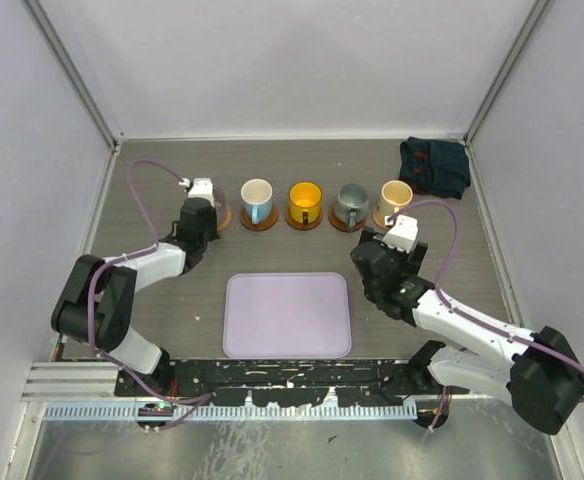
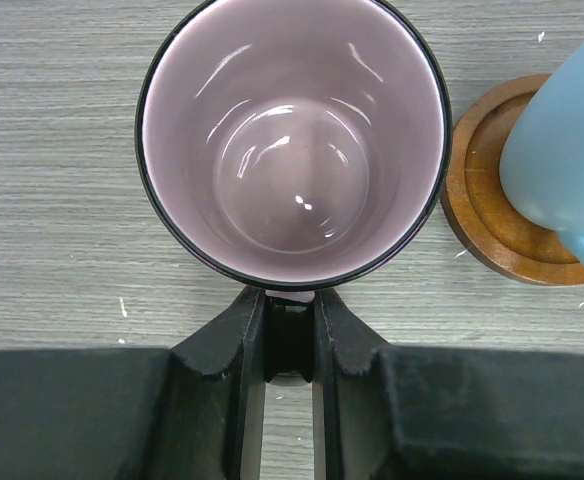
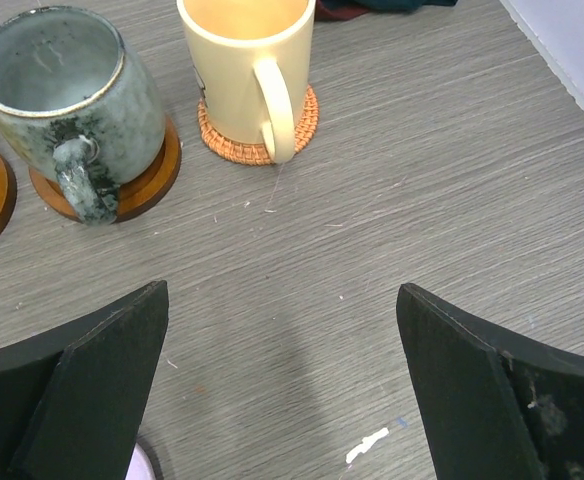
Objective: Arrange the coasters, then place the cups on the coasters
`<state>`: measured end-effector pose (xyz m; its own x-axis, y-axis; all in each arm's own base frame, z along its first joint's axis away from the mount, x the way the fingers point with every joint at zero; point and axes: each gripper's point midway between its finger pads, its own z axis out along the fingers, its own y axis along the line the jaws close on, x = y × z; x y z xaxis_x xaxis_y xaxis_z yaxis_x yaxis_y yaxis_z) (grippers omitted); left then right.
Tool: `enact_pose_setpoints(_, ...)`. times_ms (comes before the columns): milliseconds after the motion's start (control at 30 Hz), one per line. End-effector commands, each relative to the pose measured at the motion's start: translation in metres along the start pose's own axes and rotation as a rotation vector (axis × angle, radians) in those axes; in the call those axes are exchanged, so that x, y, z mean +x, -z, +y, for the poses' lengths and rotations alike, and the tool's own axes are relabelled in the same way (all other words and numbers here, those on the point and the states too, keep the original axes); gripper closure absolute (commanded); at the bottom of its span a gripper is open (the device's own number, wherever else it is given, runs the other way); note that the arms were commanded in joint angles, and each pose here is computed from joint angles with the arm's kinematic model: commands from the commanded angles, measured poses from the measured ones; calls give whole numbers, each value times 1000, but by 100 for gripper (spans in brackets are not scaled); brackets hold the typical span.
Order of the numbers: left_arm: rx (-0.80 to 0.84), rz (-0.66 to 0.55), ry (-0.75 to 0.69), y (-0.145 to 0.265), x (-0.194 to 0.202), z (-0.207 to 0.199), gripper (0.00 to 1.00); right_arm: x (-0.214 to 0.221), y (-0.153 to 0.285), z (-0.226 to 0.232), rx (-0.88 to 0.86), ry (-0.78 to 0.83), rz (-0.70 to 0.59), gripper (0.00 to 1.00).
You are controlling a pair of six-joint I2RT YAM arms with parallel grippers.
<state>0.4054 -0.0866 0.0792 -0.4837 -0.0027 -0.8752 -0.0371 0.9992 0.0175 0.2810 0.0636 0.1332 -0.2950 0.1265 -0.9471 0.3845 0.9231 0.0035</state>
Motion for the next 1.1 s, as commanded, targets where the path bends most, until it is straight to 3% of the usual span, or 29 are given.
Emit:
enact_pose_setpoints(0,-8,-199,86,8,-59,2,100,-10,-1,6,-5,-59,-22,0)
enact_pose_setpoints(1067,-8,-198,100,2,-53,0,100,-3,-1,9,-19,-54,1,0)
